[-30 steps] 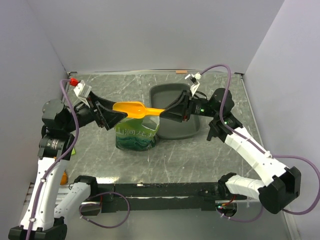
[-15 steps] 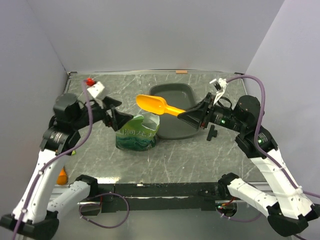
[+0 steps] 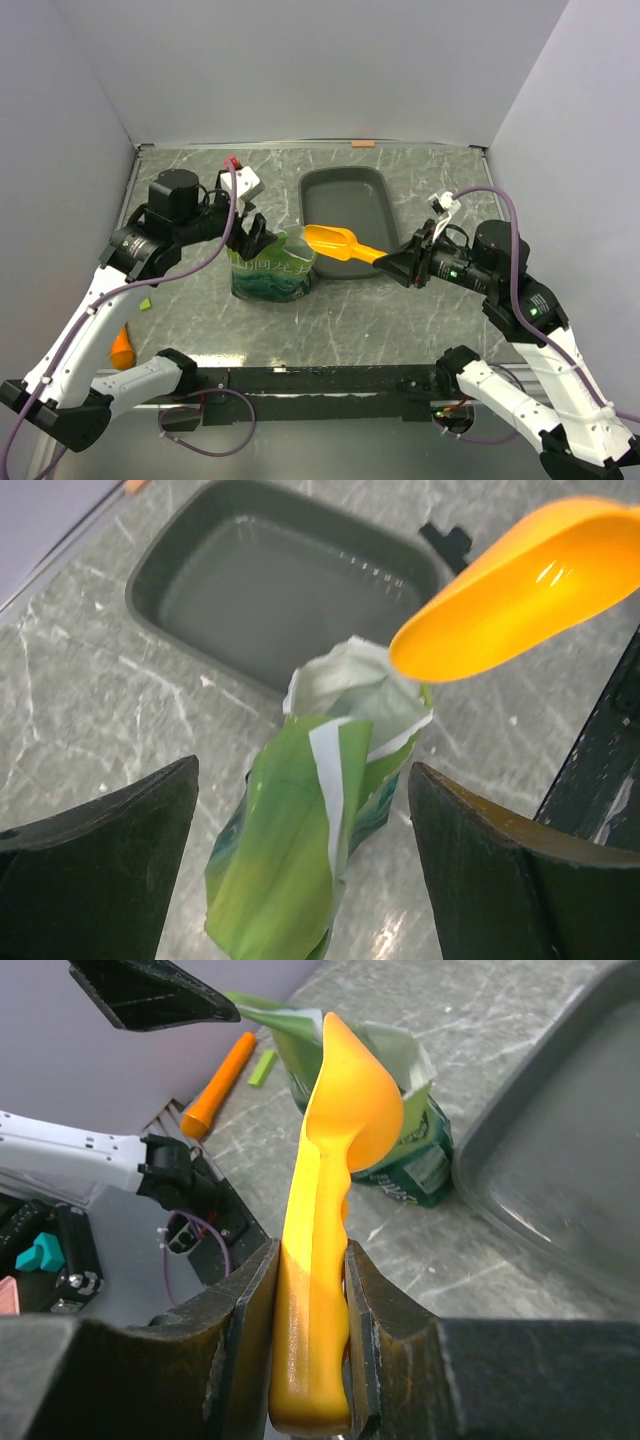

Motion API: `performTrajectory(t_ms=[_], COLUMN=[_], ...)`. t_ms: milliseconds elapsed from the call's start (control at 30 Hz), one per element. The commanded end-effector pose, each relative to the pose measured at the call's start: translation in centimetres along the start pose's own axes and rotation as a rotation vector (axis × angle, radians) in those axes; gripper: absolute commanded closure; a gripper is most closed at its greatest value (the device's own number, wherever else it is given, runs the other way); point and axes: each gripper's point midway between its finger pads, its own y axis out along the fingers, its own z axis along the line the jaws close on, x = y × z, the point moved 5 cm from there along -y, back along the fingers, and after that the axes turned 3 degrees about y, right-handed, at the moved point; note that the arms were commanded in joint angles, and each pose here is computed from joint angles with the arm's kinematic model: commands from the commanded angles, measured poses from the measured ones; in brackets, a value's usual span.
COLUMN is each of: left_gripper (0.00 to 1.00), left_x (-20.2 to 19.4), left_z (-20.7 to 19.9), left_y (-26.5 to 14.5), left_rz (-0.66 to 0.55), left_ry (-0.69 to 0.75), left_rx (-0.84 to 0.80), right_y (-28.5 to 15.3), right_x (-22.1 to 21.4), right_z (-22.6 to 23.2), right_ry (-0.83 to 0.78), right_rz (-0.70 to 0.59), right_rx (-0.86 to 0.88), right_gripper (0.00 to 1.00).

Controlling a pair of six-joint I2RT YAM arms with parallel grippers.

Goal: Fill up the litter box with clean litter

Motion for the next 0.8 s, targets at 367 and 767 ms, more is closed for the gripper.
performTrajectory(t_ms=[367, 767], left_gripper=[0.19, 0.99], left_x=[-3.9, -7.7], left_z=[0.1, -0.4], left_y=[0.3, 2.3], left_rz=[0.189, 0.318], left_ry=[0.055, 0.109], left_rx=[0.036, 0.069], right_y=[0.0, 1.6], right_x=[0.6, 2.3], right_z=[-0.1, -0.3], right_ry=[-0.007, -0.003], right_rz=[-0.008, 0.07], right_rx=[-0.021, -0.033], right_gripper=[1.0, 1.0])
